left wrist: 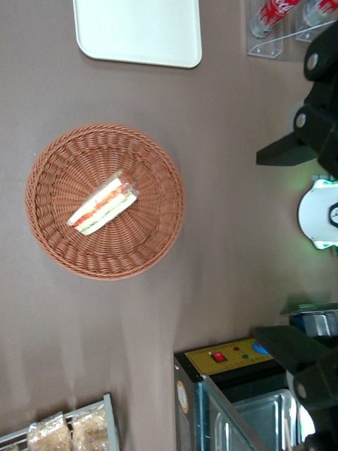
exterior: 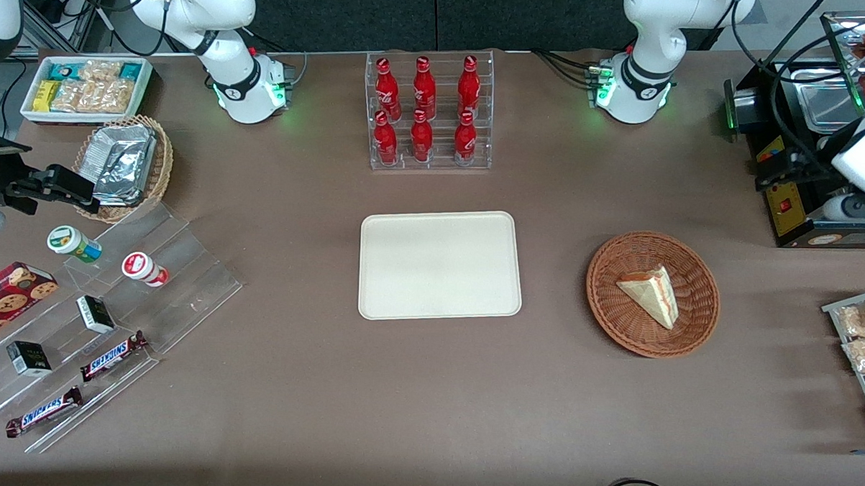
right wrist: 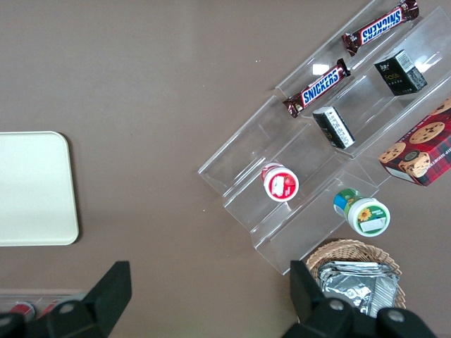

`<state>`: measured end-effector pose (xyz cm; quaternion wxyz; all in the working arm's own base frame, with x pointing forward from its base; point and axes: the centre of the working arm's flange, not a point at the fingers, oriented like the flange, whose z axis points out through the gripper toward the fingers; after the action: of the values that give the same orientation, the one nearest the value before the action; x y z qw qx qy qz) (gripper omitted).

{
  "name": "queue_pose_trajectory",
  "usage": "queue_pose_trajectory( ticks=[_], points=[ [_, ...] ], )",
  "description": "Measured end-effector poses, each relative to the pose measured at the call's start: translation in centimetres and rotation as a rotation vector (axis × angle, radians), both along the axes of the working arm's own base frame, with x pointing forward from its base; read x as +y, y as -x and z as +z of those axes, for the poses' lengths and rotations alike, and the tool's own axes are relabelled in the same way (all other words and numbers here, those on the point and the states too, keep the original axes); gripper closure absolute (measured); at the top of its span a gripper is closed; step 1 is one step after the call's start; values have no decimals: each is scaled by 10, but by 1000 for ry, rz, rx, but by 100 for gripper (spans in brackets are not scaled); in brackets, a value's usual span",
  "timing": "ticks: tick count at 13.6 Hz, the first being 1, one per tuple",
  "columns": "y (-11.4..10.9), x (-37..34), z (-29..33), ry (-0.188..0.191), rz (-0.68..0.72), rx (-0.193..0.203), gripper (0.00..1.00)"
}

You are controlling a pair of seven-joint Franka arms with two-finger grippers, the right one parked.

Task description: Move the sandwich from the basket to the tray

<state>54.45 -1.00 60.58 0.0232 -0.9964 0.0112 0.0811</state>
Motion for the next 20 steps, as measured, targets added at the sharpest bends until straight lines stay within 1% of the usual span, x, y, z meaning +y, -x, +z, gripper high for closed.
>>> queue_pose_trajectory(
  ticks=[2, 5, 8, 11, 14, 15, 17, 19, 20],
  points=[
    [-8, 0, -32, -13, 85, -20, 0],
    [-15, -3, -88, -36, 271, -60, 0],
    [-14, -14, -137, -51, 469, -106, 0],
    [-6, -26, -181, -51, 596, -146, 0],
    [7, -31, -225, -35, 648, -183, 0],
    [12, -32, -237, -21, 660, -190, 0],
    [16, -32, -254, 20, 689, -216, 0],
    [19, -34, -275, 38, 700, -243, 0],
    [21, -34, -288, 41, 702, -248, 0]
  ],
)
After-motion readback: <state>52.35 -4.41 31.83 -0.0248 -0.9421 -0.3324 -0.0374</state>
